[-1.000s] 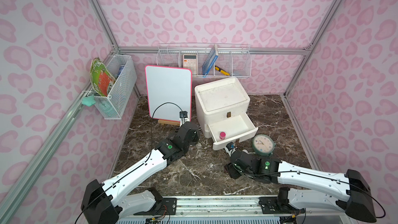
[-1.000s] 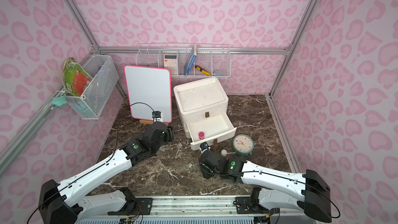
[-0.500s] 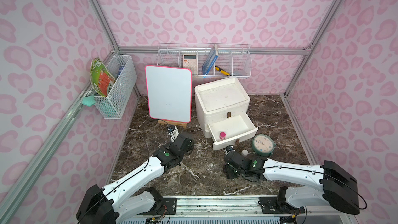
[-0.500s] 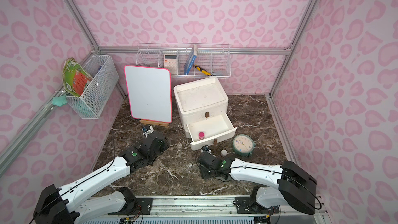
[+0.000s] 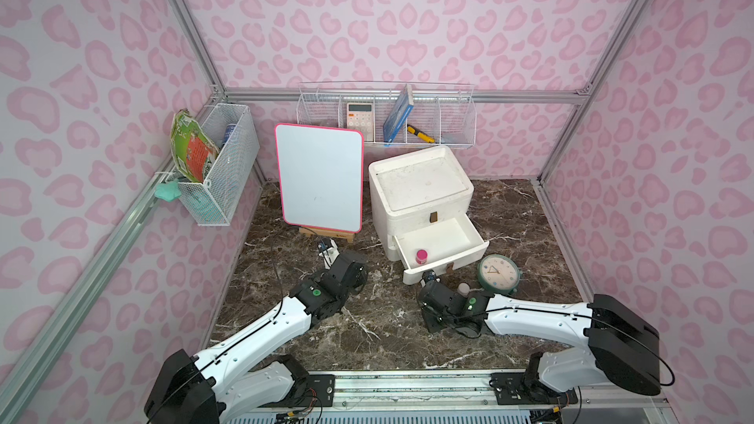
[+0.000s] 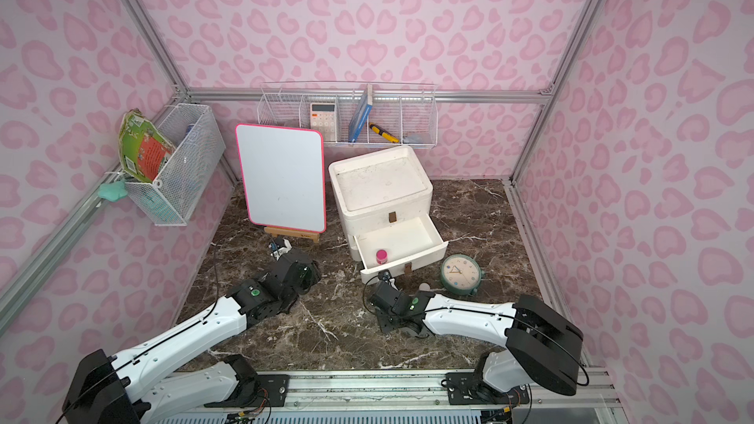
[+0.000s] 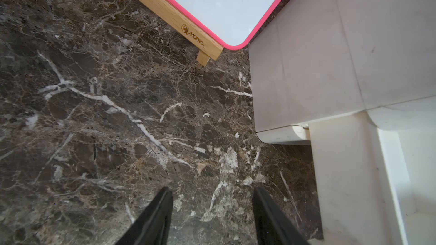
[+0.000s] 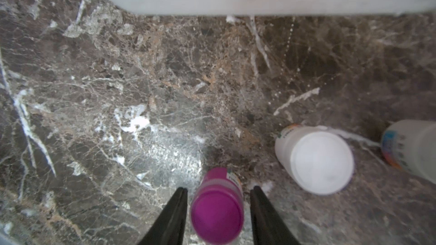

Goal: Put the paint cans in the drawer according to color
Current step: Pick up the paint can at the center of the board.

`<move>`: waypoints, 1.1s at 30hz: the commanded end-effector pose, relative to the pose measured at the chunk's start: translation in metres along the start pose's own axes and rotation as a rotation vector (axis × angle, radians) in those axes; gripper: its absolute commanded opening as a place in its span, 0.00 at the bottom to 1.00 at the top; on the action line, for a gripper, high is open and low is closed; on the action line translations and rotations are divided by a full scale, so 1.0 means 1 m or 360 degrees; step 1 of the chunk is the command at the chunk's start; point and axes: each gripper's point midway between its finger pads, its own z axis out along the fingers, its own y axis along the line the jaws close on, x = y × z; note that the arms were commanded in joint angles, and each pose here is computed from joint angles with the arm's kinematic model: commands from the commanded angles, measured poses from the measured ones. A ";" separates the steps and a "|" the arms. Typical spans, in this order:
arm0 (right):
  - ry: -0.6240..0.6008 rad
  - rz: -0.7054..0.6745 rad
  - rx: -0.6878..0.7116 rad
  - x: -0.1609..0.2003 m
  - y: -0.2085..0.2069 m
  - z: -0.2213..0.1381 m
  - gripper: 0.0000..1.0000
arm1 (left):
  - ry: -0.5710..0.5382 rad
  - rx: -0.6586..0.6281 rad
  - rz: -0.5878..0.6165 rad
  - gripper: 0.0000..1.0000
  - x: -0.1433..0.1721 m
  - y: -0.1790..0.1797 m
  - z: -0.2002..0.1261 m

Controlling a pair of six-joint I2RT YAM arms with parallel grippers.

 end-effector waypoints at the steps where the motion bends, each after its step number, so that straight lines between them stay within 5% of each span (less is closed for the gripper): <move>1: -0.0019 -0.0023 0.0015 -0.004 0.000 0.000 0.43 | -0.0006 -0.0011 -0.0002 0.59 -0.001 0.003 -0.002; 12: 0.0017 -0.0041 0.0003 0.006 0.007 0.000 0.44 | -0.0024 -0.0010 -0.0007 0.59 -0.003 0.005 -0.005; 23: 0.0001 -0.0092 0.0030 0.004 0.016 -0.005 0.26 | -0.0030 0.0002 -0.0012 0.58 -0.006 0.003 -0.008; 33: -0.0385 -0.0148 -0.0191 -0.070 0.038 -0.116 0.18 | -0.0074 0.0007 0.0028 0.57 -0.013 0.002 -0.013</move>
